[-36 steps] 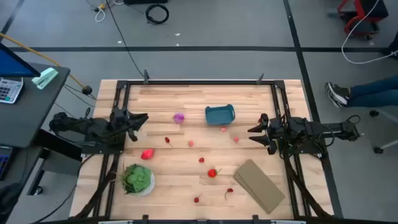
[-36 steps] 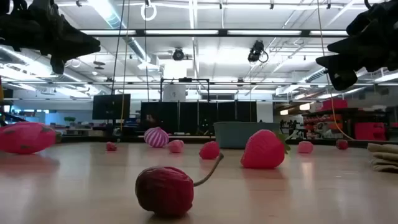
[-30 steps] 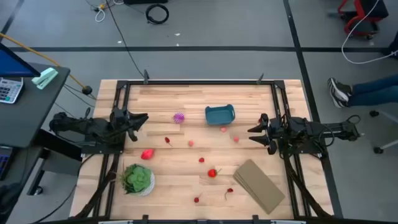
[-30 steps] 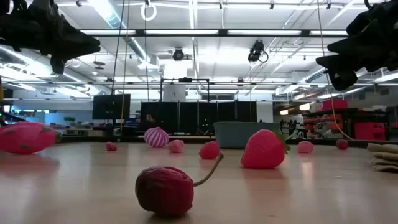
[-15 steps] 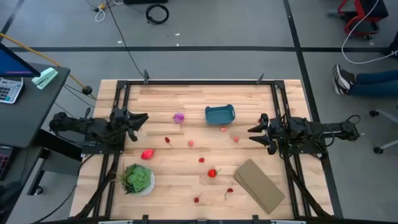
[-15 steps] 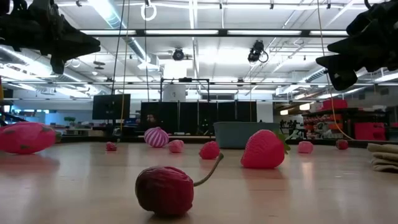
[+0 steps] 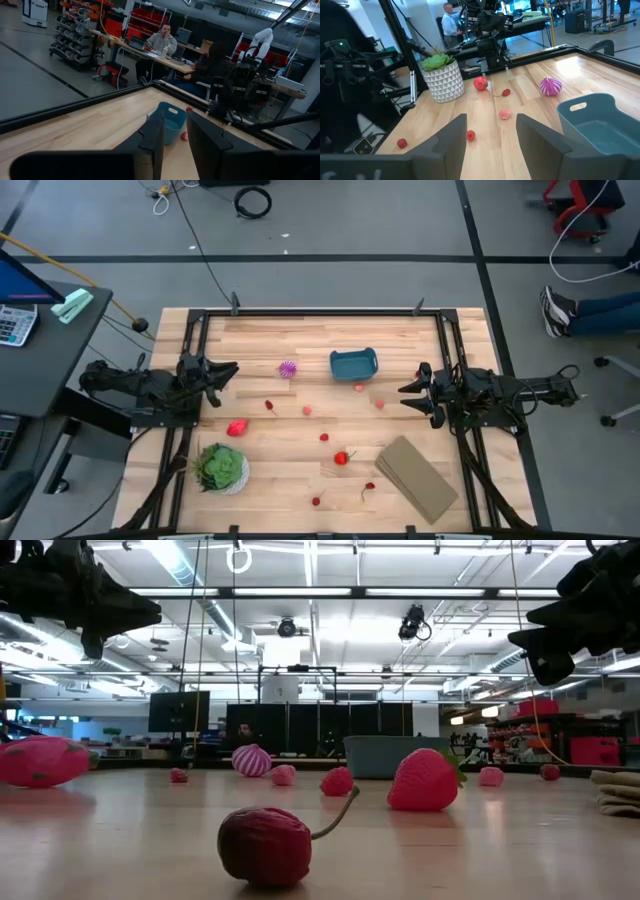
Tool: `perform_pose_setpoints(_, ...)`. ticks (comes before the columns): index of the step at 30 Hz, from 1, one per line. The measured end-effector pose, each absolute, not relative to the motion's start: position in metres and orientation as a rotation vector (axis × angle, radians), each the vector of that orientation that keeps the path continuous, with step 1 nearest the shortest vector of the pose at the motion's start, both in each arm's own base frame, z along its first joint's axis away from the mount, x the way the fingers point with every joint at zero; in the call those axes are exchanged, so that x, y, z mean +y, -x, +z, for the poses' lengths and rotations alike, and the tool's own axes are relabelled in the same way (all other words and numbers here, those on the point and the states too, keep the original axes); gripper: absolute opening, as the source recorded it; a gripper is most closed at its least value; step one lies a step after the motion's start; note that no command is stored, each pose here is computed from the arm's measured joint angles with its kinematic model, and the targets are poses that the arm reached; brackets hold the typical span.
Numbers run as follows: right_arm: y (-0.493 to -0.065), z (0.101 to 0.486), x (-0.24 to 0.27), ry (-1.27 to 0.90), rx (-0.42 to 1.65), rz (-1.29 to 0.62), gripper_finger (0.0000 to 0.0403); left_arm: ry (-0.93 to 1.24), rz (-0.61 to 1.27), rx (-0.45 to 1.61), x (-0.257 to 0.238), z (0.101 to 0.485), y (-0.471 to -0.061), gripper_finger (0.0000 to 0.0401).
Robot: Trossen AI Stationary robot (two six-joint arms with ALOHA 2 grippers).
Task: Pick and placing Produce into tupperware
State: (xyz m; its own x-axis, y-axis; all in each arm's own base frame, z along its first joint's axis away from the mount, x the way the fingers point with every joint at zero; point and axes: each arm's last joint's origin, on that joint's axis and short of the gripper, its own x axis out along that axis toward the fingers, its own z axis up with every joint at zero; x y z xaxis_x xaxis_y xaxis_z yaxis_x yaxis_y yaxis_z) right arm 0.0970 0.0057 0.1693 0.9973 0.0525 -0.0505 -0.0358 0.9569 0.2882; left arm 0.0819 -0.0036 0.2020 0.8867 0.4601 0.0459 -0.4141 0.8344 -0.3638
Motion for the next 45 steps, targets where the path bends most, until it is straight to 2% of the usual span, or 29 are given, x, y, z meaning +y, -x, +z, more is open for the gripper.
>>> perform_pose_setpoints(13, -0.097, 0.169, 0.006, -0.291, 0.058, 0.045, 0.0180, 0.357, 0.464, -0.138, -0.004, 0.202, -0.082, 0.0091)
perform_pose_setpoints(19, -0.097, 0.169, 0.006, -0.292, 0.058, 0.045, 0.0180, 0.417, 0.448, -0.258, -0.003, 0.215, -0.080, 0.0086)
perform_pose_setpoints(22, -0.097, 0.169, 0.006, -0.291, 0.058, 0.045, 0.0180, 0.436, 0.444, -0.396, 0.000, 0.235, -0.074, 0.0082)
perform_pose_setpoints(24, -0.097, 0.169, 0.006, -0.292, 0.058, 0.045, 0.0180, 0.354, 0.463, -0.444, 0.001, 0.248, -0.069, 0.0080)
perform_pose_setpoints(32, -0.097, 0.169, 0.006, -0.292, 0.058, 0.044, 0.0180, -0.012, 0.544, -0.385, 0.002, 0.317, -0.066, 0.0089)
perform_pose_setpoints(42, -0.097, 0.170, 0.004, -0.280, 0.046, 0.000, 0.0180, -0.128, 0.577, -0.288, -0.004, 0.414, -0.091, 0.0083)
perform_pose_setpoints(45, -0.097, 0.172, 0.004, -0.346, 0.014, -0.010, 0.0180, -0.115, 0.579, -0.308, -0.006, 0.435, -0.097, 0.0080)
